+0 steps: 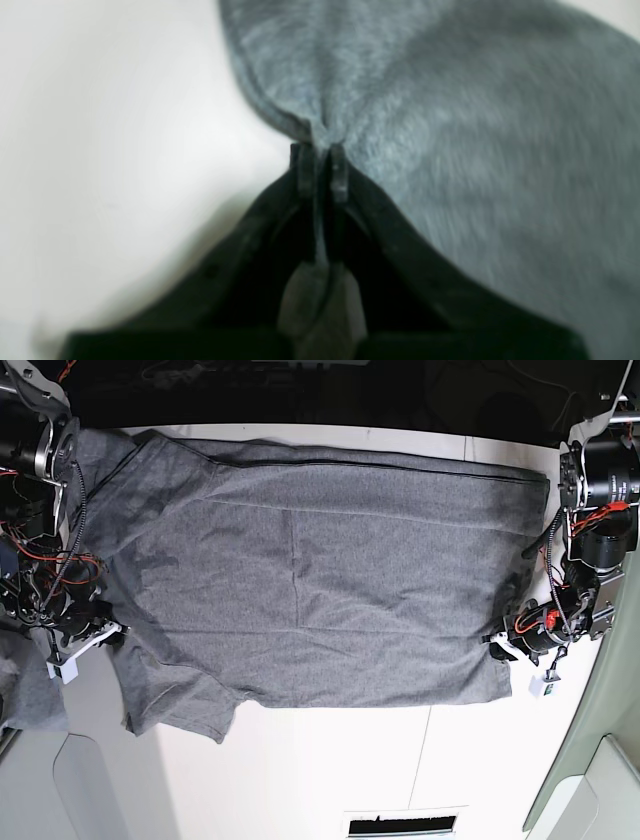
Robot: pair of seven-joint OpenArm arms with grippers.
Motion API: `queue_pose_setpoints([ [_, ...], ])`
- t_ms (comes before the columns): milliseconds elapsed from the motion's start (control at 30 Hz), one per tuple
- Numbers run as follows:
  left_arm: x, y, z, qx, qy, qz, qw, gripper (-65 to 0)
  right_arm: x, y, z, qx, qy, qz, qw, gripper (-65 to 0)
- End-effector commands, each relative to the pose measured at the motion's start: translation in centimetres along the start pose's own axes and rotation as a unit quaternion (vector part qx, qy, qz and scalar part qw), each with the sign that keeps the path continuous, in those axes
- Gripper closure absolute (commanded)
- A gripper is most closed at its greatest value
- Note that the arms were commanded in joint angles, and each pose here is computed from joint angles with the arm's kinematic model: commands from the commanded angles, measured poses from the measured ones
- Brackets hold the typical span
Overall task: Layout the t-shirt on the table in an organized manner, then fold the t-shirt properly
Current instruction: 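Regrasp the shirt's opposite side edge with both grippers, then fold that edge over the body with both grippers, forming a strip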
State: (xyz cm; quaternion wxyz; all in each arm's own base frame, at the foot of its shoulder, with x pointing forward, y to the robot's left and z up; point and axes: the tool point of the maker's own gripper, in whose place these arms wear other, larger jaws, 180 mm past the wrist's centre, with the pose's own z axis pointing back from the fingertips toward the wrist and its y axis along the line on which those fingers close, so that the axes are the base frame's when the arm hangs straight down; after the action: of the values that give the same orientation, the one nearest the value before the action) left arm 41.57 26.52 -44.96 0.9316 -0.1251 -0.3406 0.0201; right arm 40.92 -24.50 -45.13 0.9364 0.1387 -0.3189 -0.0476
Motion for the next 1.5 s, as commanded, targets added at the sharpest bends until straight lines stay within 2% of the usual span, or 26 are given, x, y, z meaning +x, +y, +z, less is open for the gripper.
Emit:
queue_pose_setpoints([
  [0, 3.4, -0.2, 1.1, -0.027, -0.039, -0.006, 0.999, 0.0, 3.8, 0.1, 1.0, 0.002, -0.044, 0.013, 0.9989, 0.0],
  [33, 4.0, -1.0, 1.8, -0.058, -0.044, -0.007, 0.997, 0.0, 4.4, 0.1, 1.4, 0.001, -0.047, 0.020, 0.9987, 0.0],
  [67, 4.3, -1.1, 2.3, -0.069, -0.041, -0.001, 0.997, 0.0, 4.9, 0.0, 1.8, -0.002, -0.047, 0.028, 0.9985, 0.0],
  [167, 4.7, -0.9, 3.8, -0.091, -0.021, 0.026, 0.995, 0.0, 5.9, 0.0, 2.9, -0.005, -0.040, 0.045, 0.9982, 0.0],
  [300, 4.9, -0.7, 6.0, -0.117, -0.009, 0.037, 0.992, 0.0, 6.3, 0.0, 5.1, 0.022, -0.043, 0.051, 0.9975, 0.0],
  [600, 1.8, 0.1, 10.5, -0.126, 0.019, -0.014, 0.992, 0.0, 1.1, -2.5, 9.5, 0.006, -0.028, 0.089, 0.9956, 0.0],
  [767, -0.7, -0.8, 11.1, -0.131, 0.039, -0.041, 0.990, 0.0, -2.6, -3.4, 10.8, 0.008, -0.018, 0.065, 0.9977, 0.0],
  [933, -2.4, -0.7, 11.1, -0.131, 0.048, -0.036, 0.990, 0.0, -5.1, -4.5, 11.6, 0.002, -0.026, 0.022, 0.9994, 0.0],
  [1033, -2.5, -0.8, 11.0, -0.132, 0.040, -0.032, 0.990, 0.0, -5.5, -4.7, 11.7, 0.000, -0.028, 0.019, 0.9994, 0.0],
  [1100, -2.4, -1.0, 10.9, -0.134, 0.038, -0.032, 0.990, 0.0, -4.8, -4.6, 11.7, 0.003, -0.039, 0.019, 0.9991, -16.7],
  [1133, -2.4, -1.1, 10.9, -0.136, 0.037, -0.031, 0.990, 0.0, -4.2, -4.5, 11.7, 0.003, -0.051, 0.019, 0.9985, -23.2],
  [1167, -2.4, -1.2, 10.8, -0.136, 0.038, -0.031, 0.989, 0.0, -3.3, -4.4, 11.7, 0.004, -0.070, 0.020, 0.9973, -27.1],
  [1267, -2.9, -1.3, 10.5, -0.133, 0.045, -0.035, 0.989, 0.0, -0.3, -4.0, 11.9, 0.007, -0.117, 0.024, 0.9928, -28.0],
  [1467, -3.6, -1.0, 10.3, -0.120, 0.058, -0.048, 0.990, 0.0, 3.3, -2.4, 10.0, -0.009, -0.136, 0.041, 0.9898, -28.0],
])
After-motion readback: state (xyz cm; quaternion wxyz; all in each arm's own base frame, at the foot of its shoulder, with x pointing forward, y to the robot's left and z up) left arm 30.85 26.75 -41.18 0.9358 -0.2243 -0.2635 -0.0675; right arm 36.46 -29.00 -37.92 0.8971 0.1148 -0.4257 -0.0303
